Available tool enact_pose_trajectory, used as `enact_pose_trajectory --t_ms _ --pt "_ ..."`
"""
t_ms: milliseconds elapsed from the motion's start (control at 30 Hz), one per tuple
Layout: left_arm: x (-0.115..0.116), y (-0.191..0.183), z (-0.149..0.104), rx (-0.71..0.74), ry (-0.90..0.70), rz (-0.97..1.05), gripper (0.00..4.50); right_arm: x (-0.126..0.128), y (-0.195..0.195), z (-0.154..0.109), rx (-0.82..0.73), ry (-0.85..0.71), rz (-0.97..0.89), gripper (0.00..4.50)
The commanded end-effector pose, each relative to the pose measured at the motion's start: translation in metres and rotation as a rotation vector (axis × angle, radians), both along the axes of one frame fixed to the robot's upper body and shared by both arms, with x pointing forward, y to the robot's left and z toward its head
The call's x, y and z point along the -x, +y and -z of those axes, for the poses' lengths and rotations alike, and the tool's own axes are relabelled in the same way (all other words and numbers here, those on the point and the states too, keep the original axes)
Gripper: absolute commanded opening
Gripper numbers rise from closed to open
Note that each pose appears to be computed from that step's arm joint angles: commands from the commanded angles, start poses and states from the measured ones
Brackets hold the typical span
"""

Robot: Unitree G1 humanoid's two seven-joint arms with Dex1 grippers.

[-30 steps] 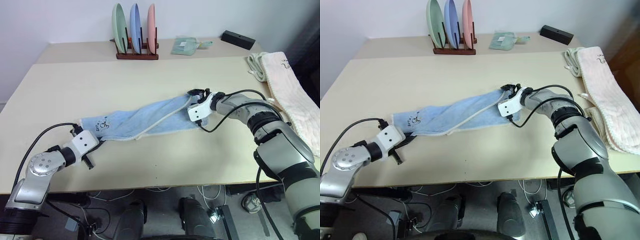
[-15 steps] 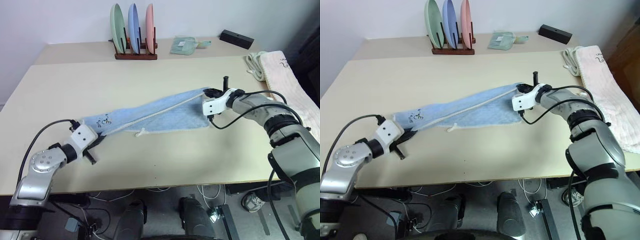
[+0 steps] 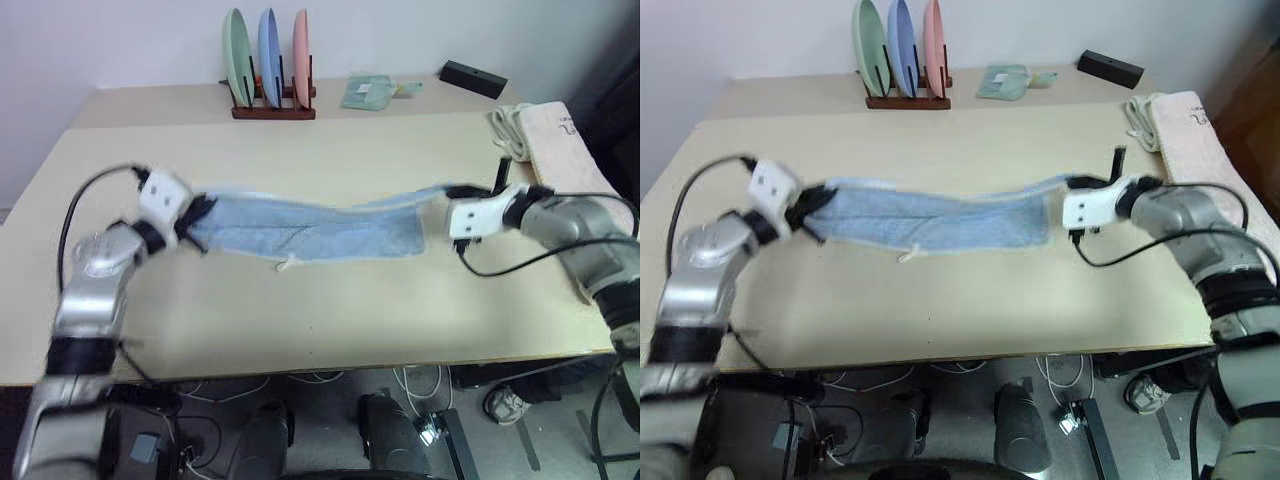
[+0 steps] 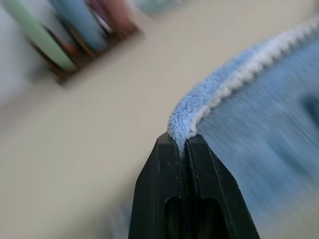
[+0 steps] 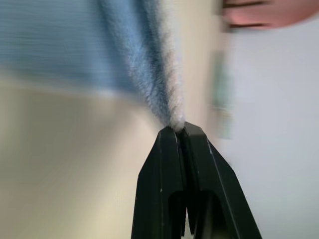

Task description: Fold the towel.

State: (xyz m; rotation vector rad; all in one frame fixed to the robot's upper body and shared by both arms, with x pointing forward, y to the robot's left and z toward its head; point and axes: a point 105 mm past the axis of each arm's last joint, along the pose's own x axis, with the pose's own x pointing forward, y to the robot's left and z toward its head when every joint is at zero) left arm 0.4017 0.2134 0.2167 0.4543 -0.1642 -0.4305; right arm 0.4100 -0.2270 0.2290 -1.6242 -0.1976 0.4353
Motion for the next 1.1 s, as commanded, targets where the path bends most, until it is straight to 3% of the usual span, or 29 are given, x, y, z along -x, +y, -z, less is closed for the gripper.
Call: enact_pose_trajectory --t_ms 33,167,233,300,467,600,767,933,1100 --pt "-0.034 -0.002 -0.066 0.048 -0.200 -0.116 0.00 -0.016 -0.011 -0.084 -0.008 -0.280 0.091 0.04" --pt "-0.049 0.003 -0.149 0.209 -0.394 -0.241 0.00 -0.013 -0.008 -0.176 -0.030 -0.573 0.143 0.04" --pt "-0.046 0.007 -0.170 0.227 -0.439 -0.247 0.00 -0.007 -0.004 -0.198 -0.045 -0.632 0.127 0.04" --pt "-0.045 0.010 -0.172 0.212 -0.437 -0.225 0.00 -0.003 0.001 -0.202 -0.051 -0.625 0.092 0.04" --pt "-0.040 0.020 -0.129 0.108 -0.332 -0.101 0.00 0.005 0.015 -0.157 -0.098 -0.414 -0.051 0.04" --pt "-0.022 0.028 -0.059 0.021 -0.125 0.052 0.00 0.025 0.020 -0.063 -0.108 -0.066 -0.121 0.04" --pt "0.036 0.030 0.025 -0.102 0.182 0.210 0.00 0.080 0.013 0.024 -0.141 0.337 -0.106 0.04" --pt "0.101 0.019 0.072 -0.142 0.462 0.331 0.00 0.130 -0.003 0.049 -0.215 0.602 -0.009 0.04" --pt "0.145 0.014 0.085 -0.124 0.635 0.401 0.00 0.161 -0.006 0.054 -0.251 0.755 0.046 0.04"
